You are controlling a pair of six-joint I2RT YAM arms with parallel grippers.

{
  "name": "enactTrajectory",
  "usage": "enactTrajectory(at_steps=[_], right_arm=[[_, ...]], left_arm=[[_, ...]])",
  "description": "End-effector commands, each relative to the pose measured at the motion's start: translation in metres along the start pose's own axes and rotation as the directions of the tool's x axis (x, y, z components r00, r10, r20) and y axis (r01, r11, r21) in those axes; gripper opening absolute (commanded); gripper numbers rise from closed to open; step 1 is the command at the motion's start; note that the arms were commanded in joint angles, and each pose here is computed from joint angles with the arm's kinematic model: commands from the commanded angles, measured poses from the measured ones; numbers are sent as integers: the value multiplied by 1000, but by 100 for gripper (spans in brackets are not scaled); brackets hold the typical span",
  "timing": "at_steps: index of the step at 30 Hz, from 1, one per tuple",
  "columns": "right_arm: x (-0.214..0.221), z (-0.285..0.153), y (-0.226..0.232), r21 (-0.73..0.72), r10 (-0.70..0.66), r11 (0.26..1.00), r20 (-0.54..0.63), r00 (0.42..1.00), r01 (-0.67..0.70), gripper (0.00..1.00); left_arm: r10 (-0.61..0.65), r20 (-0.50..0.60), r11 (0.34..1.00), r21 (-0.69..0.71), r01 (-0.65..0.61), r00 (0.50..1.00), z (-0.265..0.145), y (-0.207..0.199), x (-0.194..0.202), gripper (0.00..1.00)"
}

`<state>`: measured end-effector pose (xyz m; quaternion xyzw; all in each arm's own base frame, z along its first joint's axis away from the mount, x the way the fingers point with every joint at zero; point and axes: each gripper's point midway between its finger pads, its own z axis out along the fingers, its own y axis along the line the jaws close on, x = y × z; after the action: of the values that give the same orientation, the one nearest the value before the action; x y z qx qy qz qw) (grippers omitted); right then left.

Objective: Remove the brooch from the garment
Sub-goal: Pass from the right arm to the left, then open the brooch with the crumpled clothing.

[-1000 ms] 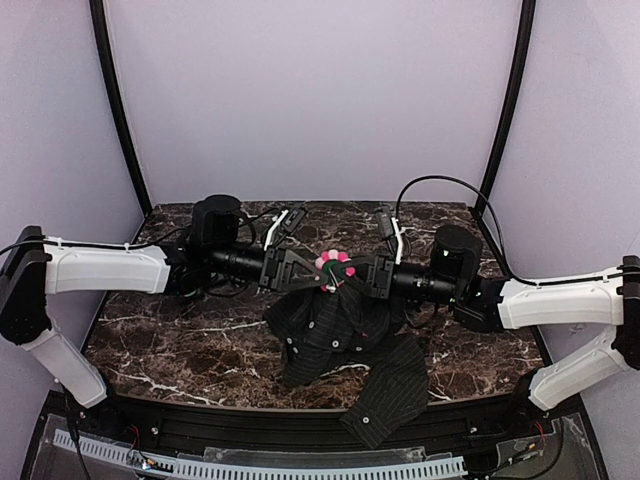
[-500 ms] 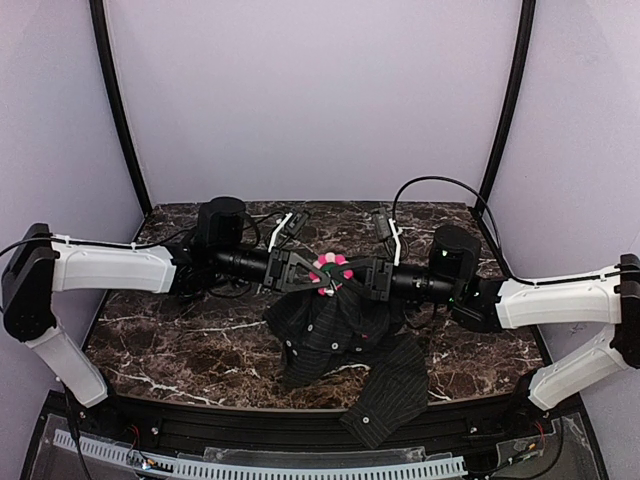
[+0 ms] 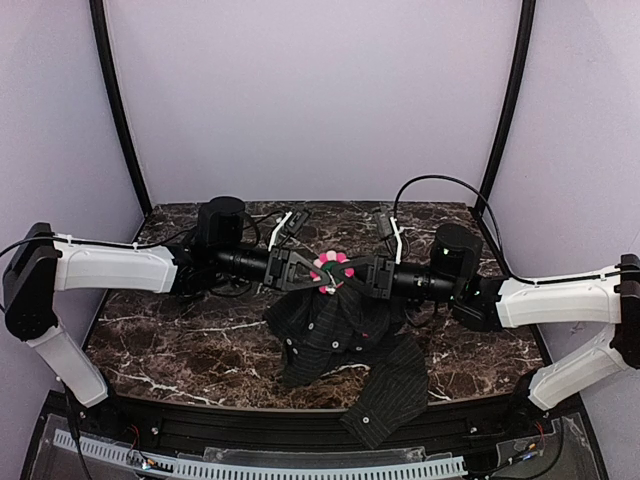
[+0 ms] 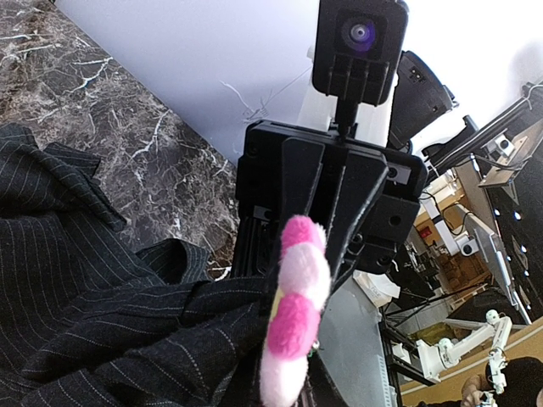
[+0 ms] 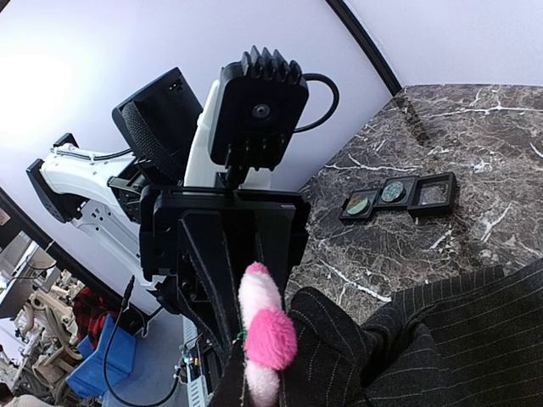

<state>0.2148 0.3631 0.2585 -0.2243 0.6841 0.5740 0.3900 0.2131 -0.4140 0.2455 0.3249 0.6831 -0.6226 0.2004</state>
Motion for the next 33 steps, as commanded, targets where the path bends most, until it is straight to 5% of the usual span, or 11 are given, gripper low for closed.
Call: enactTrajectory(at_steps=[1,9,16,33], right_arm=[[-6,6,5,-24,-29,999,-4,1000,29,3],[6,5,20,-114,-45,993,-75,996,37,31],[13,1,22,-135,-24,991,-90,996,12,41],[21,-13,34,-248,16,968,-116,993,-45,39]], left_arm=[[58,19,996,66,-59,998,3,-23,-10,1],[70,20,996,58,-71,997,2,-24,-11,1],[73,19,996,50,-74,997,1,-23,-10,1],[107,15,993,42,-108,994,-2,-24,-5,1]])
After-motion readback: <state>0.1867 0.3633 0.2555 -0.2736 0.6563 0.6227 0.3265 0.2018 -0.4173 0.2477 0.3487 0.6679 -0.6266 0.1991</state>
